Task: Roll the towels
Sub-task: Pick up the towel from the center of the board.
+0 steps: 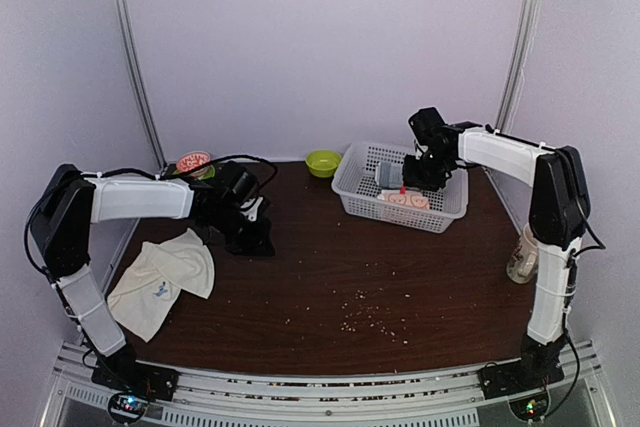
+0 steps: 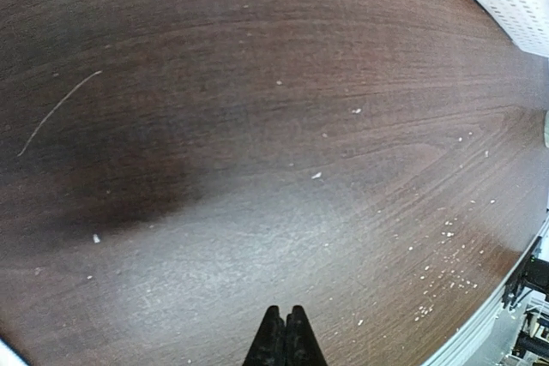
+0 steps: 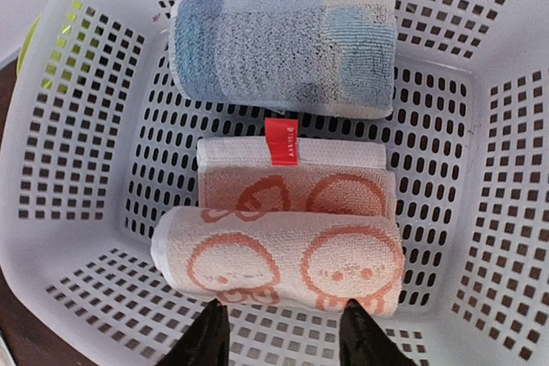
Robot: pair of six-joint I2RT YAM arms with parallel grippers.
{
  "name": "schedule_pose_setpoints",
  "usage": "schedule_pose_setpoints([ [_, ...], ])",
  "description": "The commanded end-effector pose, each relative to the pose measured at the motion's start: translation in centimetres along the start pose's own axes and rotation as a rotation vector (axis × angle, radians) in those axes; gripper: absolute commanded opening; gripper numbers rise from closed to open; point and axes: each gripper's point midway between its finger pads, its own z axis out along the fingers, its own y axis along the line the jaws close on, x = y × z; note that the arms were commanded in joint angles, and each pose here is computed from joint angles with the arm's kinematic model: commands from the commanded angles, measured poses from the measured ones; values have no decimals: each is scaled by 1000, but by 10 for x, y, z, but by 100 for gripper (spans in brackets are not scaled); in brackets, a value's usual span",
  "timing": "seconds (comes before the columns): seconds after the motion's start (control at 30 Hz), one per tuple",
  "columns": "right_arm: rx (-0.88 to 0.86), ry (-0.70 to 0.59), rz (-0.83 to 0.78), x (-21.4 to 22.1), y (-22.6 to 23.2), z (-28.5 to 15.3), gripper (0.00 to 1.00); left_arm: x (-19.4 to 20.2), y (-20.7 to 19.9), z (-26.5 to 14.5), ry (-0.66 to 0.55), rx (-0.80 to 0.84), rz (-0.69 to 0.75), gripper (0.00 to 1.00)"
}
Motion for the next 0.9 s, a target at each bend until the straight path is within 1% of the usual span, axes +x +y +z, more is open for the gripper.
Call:
schedule_pose_setpoints([
  [0.0,-89,-166,11,-32,11,-52,50,-16,9,-30,-91,-72,15,2],
  [0.03,-106,-181,8,-35,15,-61,53,-18,12,-36,-107,-86,13,2],
  [0.13,-140,-209,-30,-33,25,-83,55,-26,22,-54,-162,-114,3,7],
  [0.23,-180,-210,-90,-15,41,-95,56,-34,31,-69,-214,-139,-9,12],
  [0.33,-198,-182,-93,9,52,-96,61,-38,36,-78,-243,-153,-10,17],
  [0.4,-226,-175,-47,23,61,-93,66,-39,37,-81,-253,-160,-6,20],
  [0.43,-245,-185,-34,27,69,-92,67,-39,37,-82,-254,-164,-5,21],
  [0.5,-255,-218,-67,29,89,-92,70,-39,37,-82,-252,-160,-2,21],
  [0.6,-197,-244,-184,16,112,-82,73,-35,34,-81,-242,-139,-3,21],
  [0.67,-165,-212,-264,12,125,-59,75,-31,34,-84,-246,-129,-2,21],
  [0.77,-117,-200,-378,-2,139,-42,78,-24,37,-90,-258,-133,2,21],
  [0.87,-85,-167,-427,-5,147,-22,79,-17,40,-94,-260,-138,7,21],
])
